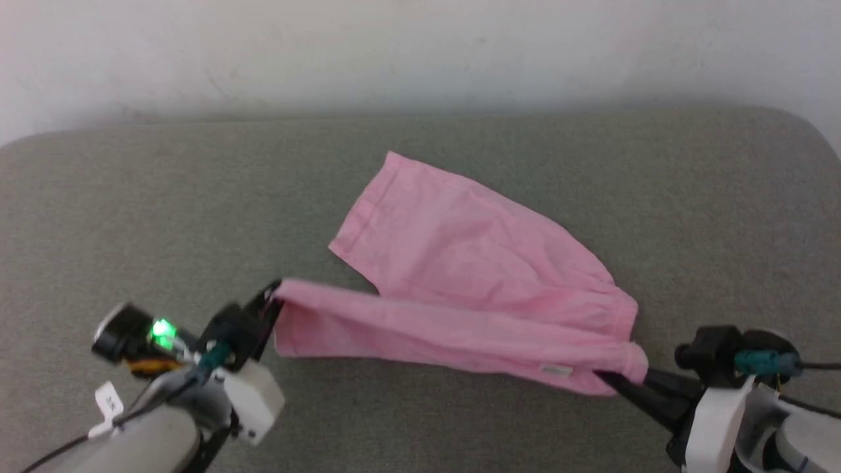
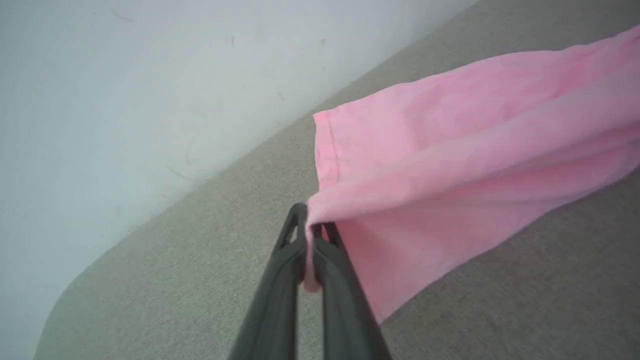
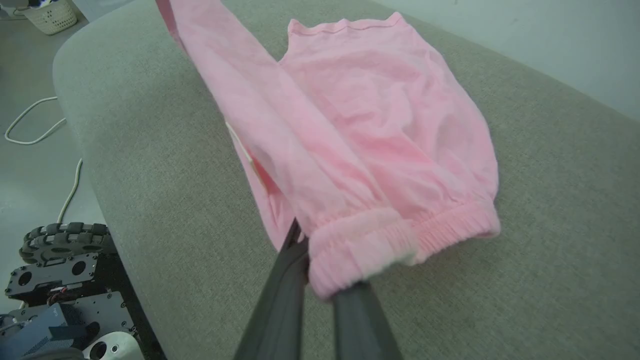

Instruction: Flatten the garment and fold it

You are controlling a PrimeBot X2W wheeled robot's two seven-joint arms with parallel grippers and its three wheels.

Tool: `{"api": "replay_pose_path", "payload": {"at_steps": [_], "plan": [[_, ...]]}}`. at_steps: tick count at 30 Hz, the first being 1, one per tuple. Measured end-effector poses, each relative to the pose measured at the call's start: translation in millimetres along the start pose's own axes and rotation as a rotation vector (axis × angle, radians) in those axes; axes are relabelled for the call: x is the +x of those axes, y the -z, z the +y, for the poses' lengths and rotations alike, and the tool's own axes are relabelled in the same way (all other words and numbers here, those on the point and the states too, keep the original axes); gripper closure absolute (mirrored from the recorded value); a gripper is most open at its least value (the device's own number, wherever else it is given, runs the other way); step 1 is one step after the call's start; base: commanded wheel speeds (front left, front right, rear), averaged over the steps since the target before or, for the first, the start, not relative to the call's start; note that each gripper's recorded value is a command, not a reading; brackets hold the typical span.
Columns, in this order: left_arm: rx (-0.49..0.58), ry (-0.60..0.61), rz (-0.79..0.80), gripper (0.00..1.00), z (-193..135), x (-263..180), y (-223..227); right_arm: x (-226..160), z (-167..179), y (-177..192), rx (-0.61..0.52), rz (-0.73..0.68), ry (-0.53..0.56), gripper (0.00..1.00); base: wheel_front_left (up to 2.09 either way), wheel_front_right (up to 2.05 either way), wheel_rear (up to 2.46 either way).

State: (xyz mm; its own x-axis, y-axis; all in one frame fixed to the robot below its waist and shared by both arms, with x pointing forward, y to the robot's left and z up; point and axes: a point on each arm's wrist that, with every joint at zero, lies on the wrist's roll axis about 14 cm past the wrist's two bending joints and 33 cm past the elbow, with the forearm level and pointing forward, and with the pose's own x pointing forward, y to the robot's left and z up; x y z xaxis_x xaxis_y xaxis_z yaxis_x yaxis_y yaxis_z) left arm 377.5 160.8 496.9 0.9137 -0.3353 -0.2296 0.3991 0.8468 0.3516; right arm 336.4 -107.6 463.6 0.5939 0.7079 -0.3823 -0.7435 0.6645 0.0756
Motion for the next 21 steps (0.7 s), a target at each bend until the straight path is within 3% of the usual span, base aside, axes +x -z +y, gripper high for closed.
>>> {"api": "replay_pose_path", "payload": {"at_steps": [11, 21], "plan": [[0.083, 0.061, -0.066, 1.00, 24.4, 118.1, -24.1, 23.6, -54.9, -11.6, 0.053, -0.045, 0.102, 1.00, 0.00, 0.00, 0.00], [0.142, 0.149, 0.027, 1.00, 18.0, 211.9, 8.4, 51.1, -101.6, 6.2, 0.115, -0.012, 0.173, 1.00, 0.00, 0.00, 0.00]]}}
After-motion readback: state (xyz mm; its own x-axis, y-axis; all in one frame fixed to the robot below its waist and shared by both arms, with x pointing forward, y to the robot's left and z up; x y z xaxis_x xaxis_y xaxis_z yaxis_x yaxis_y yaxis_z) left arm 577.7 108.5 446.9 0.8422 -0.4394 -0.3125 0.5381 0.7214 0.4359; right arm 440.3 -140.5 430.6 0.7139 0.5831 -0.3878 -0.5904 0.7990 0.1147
